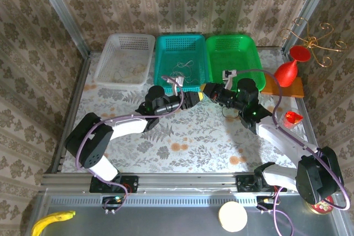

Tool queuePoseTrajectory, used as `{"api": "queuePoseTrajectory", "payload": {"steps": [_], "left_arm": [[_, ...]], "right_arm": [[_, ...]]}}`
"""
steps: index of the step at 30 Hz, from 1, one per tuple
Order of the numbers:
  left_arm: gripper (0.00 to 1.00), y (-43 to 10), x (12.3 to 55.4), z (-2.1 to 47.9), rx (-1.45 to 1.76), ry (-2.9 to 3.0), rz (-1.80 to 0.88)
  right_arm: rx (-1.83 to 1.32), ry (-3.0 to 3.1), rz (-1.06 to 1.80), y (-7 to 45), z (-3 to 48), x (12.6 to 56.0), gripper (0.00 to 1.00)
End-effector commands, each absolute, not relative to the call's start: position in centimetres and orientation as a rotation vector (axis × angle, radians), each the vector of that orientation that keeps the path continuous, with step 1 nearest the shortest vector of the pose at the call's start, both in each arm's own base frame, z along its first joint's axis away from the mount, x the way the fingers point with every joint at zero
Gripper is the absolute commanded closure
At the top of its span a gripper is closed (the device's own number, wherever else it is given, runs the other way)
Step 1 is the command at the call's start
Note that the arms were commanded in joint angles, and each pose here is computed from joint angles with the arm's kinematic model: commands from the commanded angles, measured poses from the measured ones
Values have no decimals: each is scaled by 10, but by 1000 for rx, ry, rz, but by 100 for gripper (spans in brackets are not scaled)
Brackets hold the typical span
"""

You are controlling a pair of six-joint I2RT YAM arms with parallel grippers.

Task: Untangle the cables

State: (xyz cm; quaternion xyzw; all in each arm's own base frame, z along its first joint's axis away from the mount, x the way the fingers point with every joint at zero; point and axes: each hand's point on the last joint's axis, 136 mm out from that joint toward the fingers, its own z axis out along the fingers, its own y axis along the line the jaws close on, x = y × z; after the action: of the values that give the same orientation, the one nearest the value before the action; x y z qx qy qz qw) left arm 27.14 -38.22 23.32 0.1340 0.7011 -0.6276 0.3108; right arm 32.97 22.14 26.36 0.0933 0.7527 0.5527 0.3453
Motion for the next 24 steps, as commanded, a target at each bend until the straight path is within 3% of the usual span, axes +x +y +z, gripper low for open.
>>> {"api": "queuePoseTrajectory", "payload": {"steps": [1, 8, 15, 24], "left_arm": [[48, -384, 268, 260, 372, 1717, -1716], [52, -356, 278, 272, 284, 1674, -1690], [45, -320, 289, 294, 262, 1645, -1653], [40, -303, 284, 326, 335, 1574, -1774]], "right_arm": [[258, 1941, 1432, 219, 262, 330, 100], [89, 1854, 1468, 204, 285, 324, 100], [-343, 1804, 1603, 218, 308, 297, 100], [-620, 1770, 1683, 243, 321, 274, 100]]}}
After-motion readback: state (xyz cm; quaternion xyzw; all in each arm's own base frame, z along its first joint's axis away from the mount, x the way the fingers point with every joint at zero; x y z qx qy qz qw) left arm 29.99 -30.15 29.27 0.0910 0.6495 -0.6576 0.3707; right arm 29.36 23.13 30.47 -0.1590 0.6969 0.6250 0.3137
